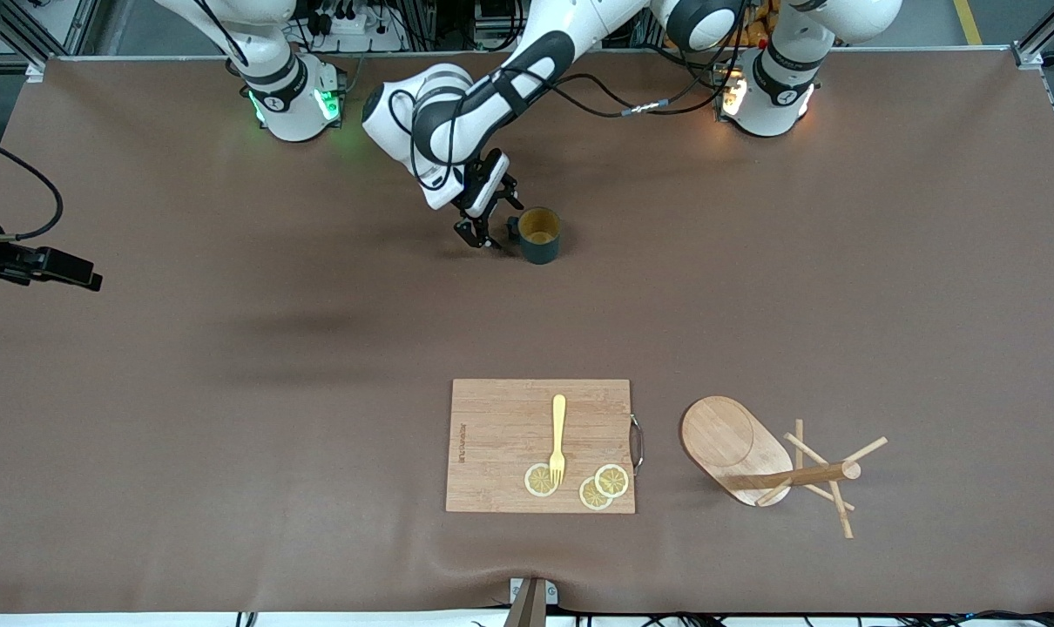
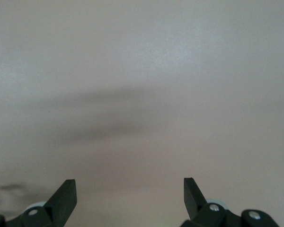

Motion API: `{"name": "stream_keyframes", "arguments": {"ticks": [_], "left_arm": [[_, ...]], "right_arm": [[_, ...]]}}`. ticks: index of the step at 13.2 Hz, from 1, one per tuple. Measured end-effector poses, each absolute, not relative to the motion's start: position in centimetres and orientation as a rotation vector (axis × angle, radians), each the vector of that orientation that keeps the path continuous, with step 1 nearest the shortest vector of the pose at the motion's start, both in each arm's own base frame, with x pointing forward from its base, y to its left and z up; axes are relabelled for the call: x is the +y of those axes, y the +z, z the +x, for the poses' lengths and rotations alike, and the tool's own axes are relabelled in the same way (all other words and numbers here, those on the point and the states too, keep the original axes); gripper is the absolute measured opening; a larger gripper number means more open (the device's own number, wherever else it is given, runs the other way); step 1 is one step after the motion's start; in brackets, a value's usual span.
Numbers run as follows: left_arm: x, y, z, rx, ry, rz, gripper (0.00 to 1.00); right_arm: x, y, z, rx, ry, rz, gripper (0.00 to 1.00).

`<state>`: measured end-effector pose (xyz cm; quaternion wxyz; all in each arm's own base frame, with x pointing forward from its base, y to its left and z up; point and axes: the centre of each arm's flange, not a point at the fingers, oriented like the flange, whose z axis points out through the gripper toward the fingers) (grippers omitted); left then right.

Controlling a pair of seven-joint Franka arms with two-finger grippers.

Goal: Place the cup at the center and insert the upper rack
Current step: 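Grasp the teal mug handle with the left gripper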

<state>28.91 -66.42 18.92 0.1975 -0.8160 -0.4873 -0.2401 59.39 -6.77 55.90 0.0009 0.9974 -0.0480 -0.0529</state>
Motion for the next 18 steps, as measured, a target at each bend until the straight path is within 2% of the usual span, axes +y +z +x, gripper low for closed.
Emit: {"name": "stream_keyframes", "arguments": {"ticks": [3, 5, 7, 8, 9, 12, 13, 18], "left_arm": [[-66.4, 17.8, 28.8, -1.385, -0.679, -2.271, 1.0], [-66.5, 17.6, 28.7, -1.395, -0.682, -2.266, 0.96], [-66.5, 17.5, 28.6, -1.395, -0.682, -2.265, 0.71], [-66.5, 17.5, 28.6, -1.395, -0.682, -2.264, 0.63], [-66.5, 17.5, 28.6, -1.395, -0.682, -2.264, 0.61], [-66.5, 17.5, 28.5, -1.394, -0.674, -2.264, 0.24], [-66.5, 17.5, 28.5, -1.395, -0.673, -2.264, 0.21], [-67.0, 19.2, 29.3, -1.411, -0.619, -2.296, 0.21]], "right_arm": [[-6.8, 55.9, 59.4, -0.152, -0.166, 3.132, 1.0], [-7.1, 56.0, 59.4, -0.159, -0.163, 3.131, 1.0], [-7.7, 56.1, 59.3, -0.177, -0.159, 3.13, 1.0], [-8.1, 56.1, 59.3, -0.186, -0.158, 3.13, 1.0], [-8.4, 56.1, 59.2, -0.195, -0.157, 3.13, 1.0], [-8.9, 56.1, 59.2, -0.208, -0.153, 3.13, 1.0], [-8.9, 56.2, 59.2, -0.207, -0.152, 3.13, 1.0], [-8.9, 56.2, 59.2, -0.206, -0.152, 3.13, 1.0]]}}
